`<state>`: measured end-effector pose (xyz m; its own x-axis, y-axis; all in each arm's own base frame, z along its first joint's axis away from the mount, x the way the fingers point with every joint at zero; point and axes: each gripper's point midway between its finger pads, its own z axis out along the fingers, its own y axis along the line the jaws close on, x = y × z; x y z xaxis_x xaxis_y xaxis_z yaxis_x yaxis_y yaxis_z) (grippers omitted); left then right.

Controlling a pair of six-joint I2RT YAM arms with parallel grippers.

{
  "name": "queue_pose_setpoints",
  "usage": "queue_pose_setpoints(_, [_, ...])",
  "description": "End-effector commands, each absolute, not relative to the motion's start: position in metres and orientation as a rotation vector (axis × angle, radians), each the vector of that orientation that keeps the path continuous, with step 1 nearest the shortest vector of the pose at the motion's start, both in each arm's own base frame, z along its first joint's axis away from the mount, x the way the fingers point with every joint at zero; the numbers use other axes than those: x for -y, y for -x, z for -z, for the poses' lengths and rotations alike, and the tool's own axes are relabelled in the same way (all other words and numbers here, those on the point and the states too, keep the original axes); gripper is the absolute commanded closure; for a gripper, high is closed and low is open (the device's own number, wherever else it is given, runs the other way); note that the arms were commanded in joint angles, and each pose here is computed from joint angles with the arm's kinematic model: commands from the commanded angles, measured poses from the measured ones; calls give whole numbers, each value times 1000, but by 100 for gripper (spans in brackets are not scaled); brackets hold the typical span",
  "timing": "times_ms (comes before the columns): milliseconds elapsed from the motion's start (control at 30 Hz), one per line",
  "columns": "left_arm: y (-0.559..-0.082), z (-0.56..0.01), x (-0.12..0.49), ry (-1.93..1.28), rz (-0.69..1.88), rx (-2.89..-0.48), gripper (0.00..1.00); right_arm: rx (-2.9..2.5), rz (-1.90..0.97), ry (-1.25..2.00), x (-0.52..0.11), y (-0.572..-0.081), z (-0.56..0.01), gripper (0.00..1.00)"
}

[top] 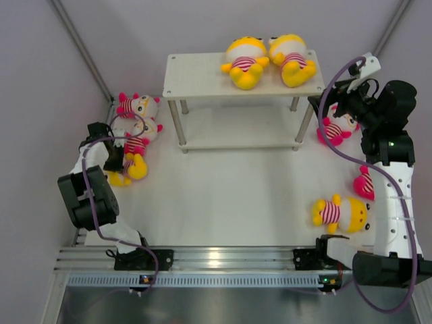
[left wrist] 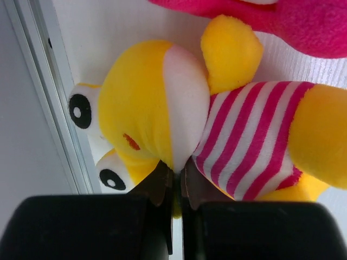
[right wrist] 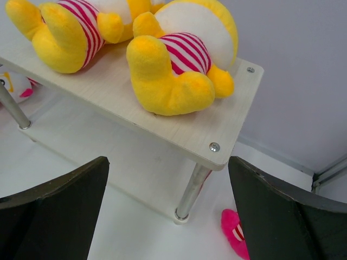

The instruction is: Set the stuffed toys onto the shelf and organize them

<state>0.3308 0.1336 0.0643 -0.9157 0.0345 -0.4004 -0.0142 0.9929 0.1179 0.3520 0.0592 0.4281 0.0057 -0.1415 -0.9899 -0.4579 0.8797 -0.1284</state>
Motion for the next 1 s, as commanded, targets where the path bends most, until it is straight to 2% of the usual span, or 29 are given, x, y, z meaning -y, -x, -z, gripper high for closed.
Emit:
queue_pose_setpoints(0, [-326, -64, -125, -98, -109, -2700, 100, -1489, -233, 508, -61, -337, -453, 8])
queue_pose_setpoints(200, [-324, -137, -92, -311, -8, -2466, 100, -1452, -278, 648, -93, -310, -468, 9])
queue_pose_setpoints(367, [-300, -196, -52, -506, 91, -2287, 100, -1287, -423, 1005, -176, -259, -472, 9])
queue_pose_setpoints(567, [-273, -230, -10, -634, 252, -2239, 100, -1074, -676, 1286, -286, -208, -463, 10])
queue_pose_setpoints(600, [-273, -240, -7, -645, 241, -2218, 100, -1102, -702, 1325, -310, -216, -445, 10])
queue_pose_setpoints(800, [-253, -263, 26, -746, 314, -2167, 100, -1011, -918, 1599, -428, -179, -396, 12])
queue_pose_setpoints(967, [-241, -260, 39, -808, 319, -2174, 100, -995, -1042, 1649, -464, -179, -380, 13])
